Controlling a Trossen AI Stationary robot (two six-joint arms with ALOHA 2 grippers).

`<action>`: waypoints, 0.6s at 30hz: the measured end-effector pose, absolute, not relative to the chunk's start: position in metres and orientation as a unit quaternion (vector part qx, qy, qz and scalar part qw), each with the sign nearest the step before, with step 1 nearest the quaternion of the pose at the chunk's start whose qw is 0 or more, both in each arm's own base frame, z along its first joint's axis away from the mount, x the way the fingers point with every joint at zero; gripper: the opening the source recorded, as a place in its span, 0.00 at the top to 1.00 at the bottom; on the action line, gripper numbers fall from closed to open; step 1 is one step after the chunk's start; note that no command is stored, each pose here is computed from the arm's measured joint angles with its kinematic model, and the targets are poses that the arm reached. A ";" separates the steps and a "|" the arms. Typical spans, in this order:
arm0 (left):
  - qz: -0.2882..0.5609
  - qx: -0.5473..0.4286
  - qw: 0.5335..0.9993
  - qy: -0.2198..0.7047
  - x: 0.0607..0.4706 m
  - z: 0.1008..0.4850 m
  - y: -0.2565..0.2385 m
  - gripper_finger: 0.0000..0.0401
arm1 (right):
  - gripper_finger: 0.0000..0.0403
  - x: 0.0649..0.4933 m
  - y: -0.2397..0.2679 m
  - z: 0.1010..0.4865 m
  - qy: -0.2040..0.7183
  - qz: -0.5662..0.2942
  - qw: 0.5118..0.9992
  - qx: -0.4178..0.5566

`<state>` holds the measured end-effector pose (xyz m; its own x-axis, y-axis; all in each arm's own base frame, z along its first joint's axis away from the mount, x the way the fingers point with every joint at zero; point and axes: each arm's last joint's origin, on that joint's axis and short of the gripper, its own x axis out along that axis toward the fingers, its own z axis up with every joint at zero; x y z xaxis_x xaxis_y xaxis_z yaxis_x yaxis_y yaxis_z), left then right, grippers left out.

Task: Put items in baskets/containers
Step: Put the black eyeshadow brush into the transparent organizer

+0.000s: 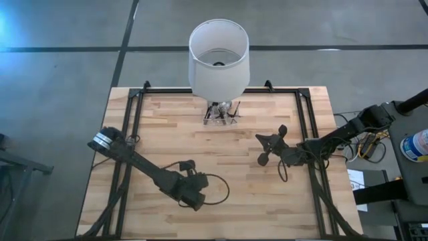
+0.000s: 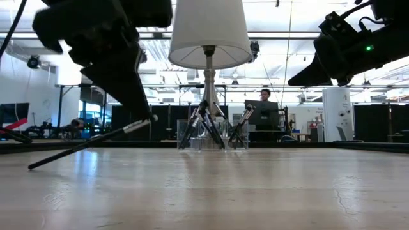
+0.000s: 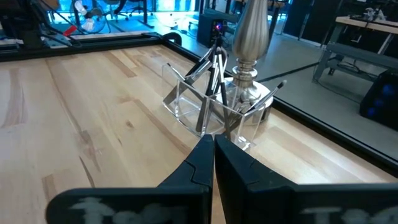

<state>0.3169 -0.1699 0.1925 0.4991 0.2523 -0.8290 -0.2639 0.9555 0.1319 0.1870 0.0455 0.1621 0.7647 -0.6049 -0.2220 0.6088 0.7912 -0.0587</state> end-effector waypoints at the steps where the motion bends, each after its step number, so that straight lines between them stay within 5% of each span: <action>1: 0.149 -0.009 0.867 0.475 0.315 0.194 -0.169 1.00 | 0.98 0.187 0.045 0.162 0.115 -0.323 0.939 0.008; 18: 0.138 -0.070 0.861 0.485 0.296 0.150 -0.153 1.00 | 0.98 0.187 0.045 0.162 0.113 -0.323 0.939 0.014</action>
<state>0.2962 -0.1528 0.1501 0.4912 0.1701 -0.8543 -0.3062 0.9519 0.0134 0.1870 0.0454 0.1621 0.7650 -0.6046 -0.2219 0.6107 0.7904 -0.0479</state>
